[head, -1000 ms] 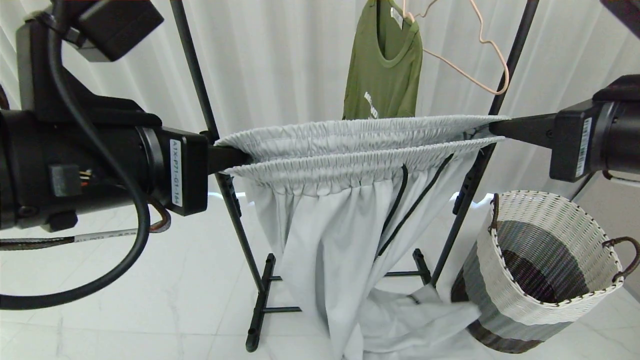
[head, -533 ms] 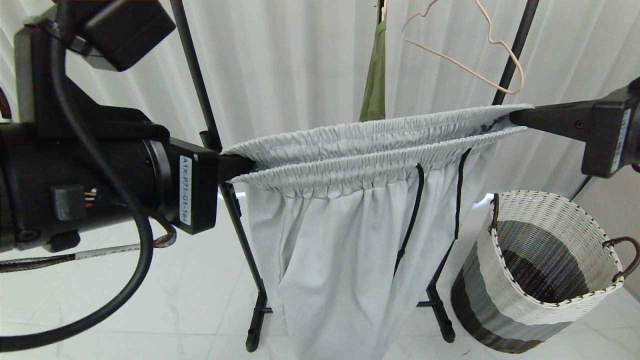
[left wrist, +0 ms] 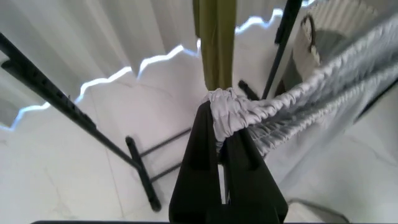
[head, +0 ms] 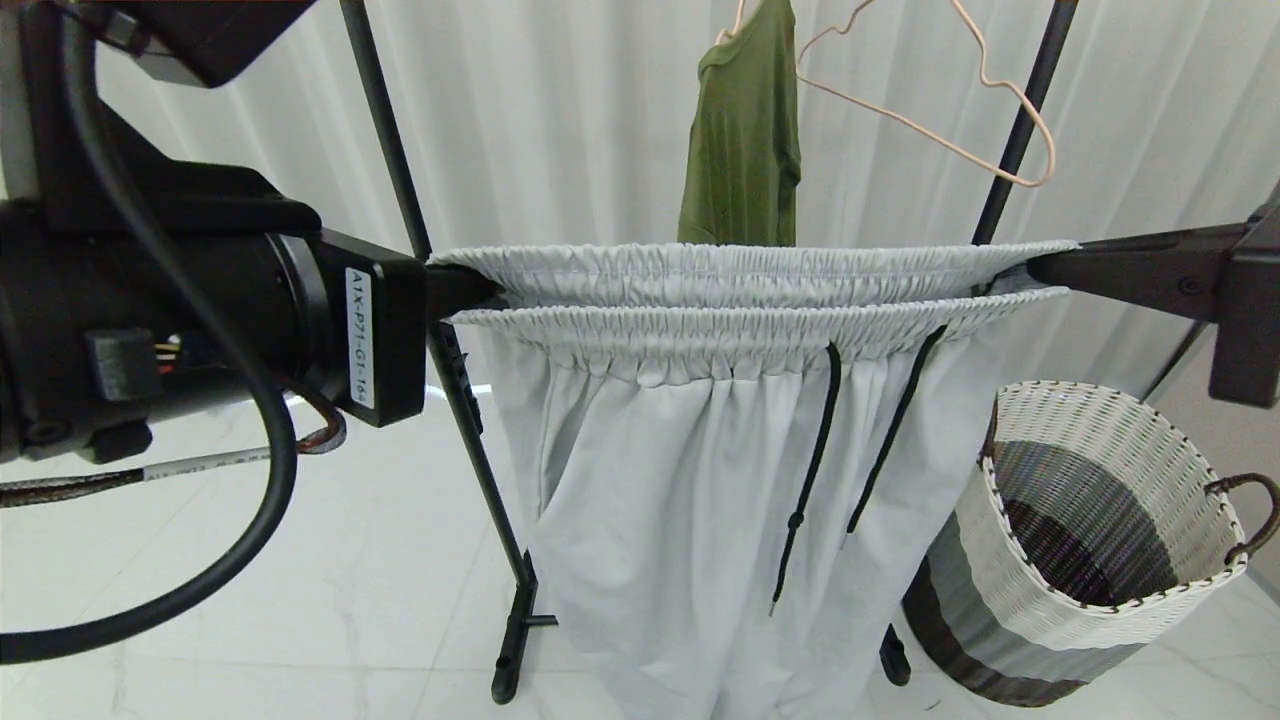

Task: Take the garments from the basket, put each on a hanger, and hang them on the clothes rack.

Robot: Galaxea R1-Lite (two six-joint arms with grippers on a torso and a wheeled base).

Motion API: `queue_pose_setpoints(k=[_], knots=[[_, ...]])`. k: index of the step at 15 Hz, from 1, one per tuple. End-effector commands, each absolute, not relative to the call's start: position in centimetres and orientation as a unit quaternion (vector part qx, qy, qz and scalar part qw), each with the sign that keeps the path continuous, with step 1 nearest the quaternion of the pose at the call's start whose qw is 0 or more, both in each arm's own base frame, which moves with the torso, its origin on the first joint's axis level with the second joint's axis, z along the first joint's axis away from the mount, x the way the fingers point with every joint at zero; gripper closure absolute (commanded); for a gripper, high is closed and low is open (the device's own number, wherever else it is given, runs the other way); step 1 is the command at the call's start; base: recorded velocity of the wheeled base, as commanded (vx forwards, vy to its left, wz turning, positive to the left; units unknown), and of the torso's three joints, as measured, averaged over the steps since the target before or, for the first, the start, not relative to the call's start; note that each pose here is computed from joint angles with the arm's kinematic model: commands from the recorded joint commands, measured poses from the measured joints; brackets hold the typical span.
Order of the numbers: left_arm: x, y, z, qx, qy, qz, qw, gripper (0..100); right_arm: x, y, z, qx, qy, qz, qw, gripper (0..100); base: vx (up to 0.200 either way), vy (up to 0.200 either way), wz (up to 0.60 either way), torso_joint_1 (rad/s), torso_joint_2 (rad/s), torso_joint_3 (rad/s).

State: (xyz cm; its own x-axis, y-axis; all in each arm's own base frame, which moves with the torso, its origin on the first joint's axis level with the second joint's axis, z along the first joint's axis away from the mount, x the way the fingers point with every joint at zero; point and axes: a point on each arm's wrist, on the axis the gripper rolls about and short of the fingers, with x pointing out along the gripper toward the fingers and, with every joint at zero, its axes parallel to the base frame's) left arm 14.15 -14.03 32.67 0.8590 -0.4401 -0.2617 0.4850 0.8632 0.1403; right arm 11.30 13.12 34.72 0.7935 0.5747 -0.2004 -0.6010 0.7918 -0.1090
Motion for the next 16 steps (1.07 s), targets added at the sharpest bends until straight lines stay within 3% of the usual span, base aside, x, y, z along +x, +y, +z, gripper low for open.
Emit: queue_pose_setpoints(k=[1,5,9,14,16], knots=[[14.2,-14.0,32.5,0.103,0.114,-0.241,0.958,100,11.0,12.9,34.9,-0.081,0.073,0.315,0.943,100,0.0,0.0,0.0,0.0,0.0,0.0],[14.2,-14.2,32.5,0.111,0.112,-0.244,0.957,100,10.6,12.6,35.1,-0.08,0.072,0.317,0.942,100,0.0,0.0,0.0,0.0,0.0,0.0],[14.4,-14.4,32.7,0.108,0.11,-0.246,0.957,100,7.8,10.6,35.0,-0.098,0.096,0.354,0.925,100,0.0,0.0,0.0,0.0,0.0,0.0],[14.1,-16.5,32.5,0.102,0.092,-0.282,0.949,100,3.6,12.9,34.5,-0.07,0.124,0.508,0.849,100,0.0,0.0,0.0,0.0,0.0,0.0],[14.5,-16.9,32.6,0.1,0.087,-0.281,0.95,100,2.9,13.4,34.5,-0.063,0.127,0.532,0.835,100,0.0,0.0,0.0,0.0,0.0,0.0]])
